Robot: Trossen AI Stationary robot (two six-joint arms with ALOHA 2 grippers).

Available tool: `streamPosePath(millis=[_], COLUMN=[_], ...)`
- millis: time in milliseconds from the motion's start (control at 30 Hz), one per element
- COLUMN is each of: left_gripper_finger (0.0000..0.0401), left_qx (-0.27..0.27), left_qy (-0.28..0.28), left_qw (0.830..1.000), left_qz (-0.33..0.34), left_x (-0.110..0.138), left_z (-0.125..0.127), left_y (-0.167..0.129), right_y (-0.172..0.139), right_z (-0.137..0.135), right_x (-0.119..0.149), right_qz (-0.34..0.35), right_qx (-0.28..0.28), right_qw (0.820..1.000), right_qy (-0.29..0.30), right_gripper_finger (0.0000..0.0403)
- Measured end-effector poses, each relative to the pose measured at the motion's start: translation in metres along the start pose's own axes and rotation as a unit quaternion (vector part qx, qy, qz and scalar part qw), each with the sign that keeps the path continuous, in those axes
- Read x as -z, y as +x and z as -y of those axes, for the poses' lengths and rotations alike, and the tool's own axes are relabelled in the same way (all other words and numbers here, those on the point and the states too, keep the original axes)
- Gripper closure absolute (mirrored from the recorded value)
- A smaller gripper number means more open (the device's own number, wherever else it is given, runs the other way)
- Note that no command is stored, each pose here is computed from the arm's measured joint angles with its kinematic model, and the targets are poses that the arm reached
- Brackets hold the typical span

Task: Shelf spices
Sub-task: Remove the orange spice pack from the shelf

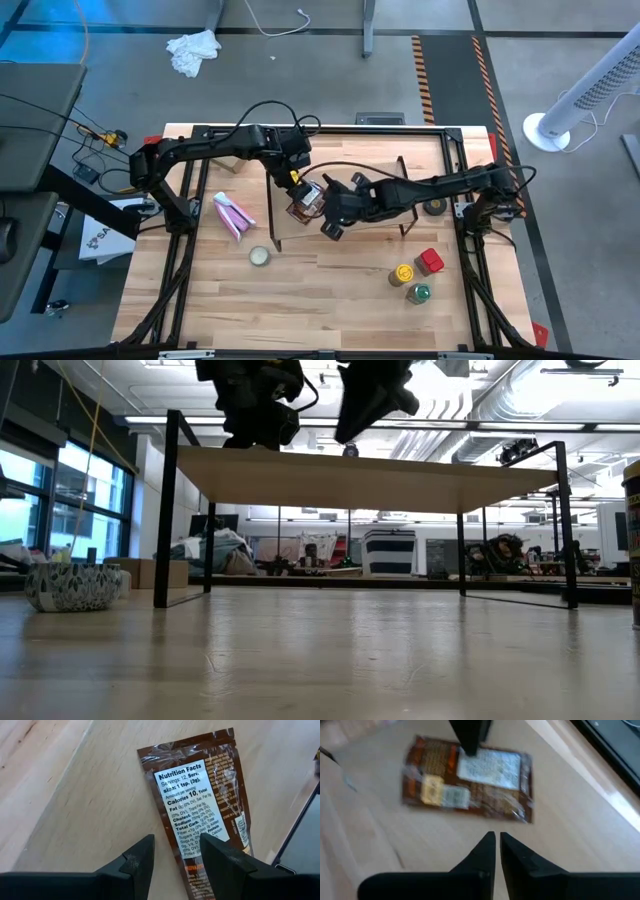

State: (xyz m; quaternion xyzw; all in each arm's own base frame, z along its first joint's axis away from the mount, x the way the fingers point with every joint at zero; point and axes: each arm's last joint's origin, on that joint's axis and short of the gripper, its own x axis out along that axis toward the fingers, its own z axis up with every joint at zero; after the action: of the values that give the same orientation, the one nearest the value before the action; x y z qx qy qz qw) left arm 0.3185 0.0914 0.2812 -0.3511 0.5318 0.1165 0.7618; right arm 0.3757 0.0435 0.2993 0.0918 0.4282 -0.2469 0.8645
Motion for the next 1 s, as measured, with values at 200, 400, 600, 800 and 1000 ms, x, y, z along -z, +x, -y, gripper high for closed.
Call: streamPosePath(millis=[200,400,600,800,1000], left_gripper_finger=[0.0244,0.0244,0.0245,0.0245,0.0245], left_qx=[0.002,0.005,0.006,0.004,0.012], left_qy=[-0.004,0.007,0.018,0.02,0.022], left_qw=[1.0,1.0,1.0,1.0,1.0], left_qz=[0.003,0.0,-0.005,-0.001,-0.001], left_x=[0.0,0.003,0.007,0.007,0.007], left_z=[0.002,0.009,0.016,0.016,0.018], left_y=[0.001,0.003,0.005,0.006,0.006], right_y=[0.003,0.007,0.031,0.037,0.037], right_z=[0.006,0.015,0.016,0.013,0.012], right_x=[-0.005,-0.008,0.008,0.01,0.006], right_qz=[0.005,-0.01,-0.048,-0.027,-0.008], right_qx=[-0.001,0.0,-0.055,-0.07,-0.078], right_qw=[1.0,1.0,0.997,0.997,0.997], right_qy=[0.01,0.001,-0.015,-0.006,0.001], right_gripper_finger=[0.04,0.0402,0.0402,0.0403,0.0403])
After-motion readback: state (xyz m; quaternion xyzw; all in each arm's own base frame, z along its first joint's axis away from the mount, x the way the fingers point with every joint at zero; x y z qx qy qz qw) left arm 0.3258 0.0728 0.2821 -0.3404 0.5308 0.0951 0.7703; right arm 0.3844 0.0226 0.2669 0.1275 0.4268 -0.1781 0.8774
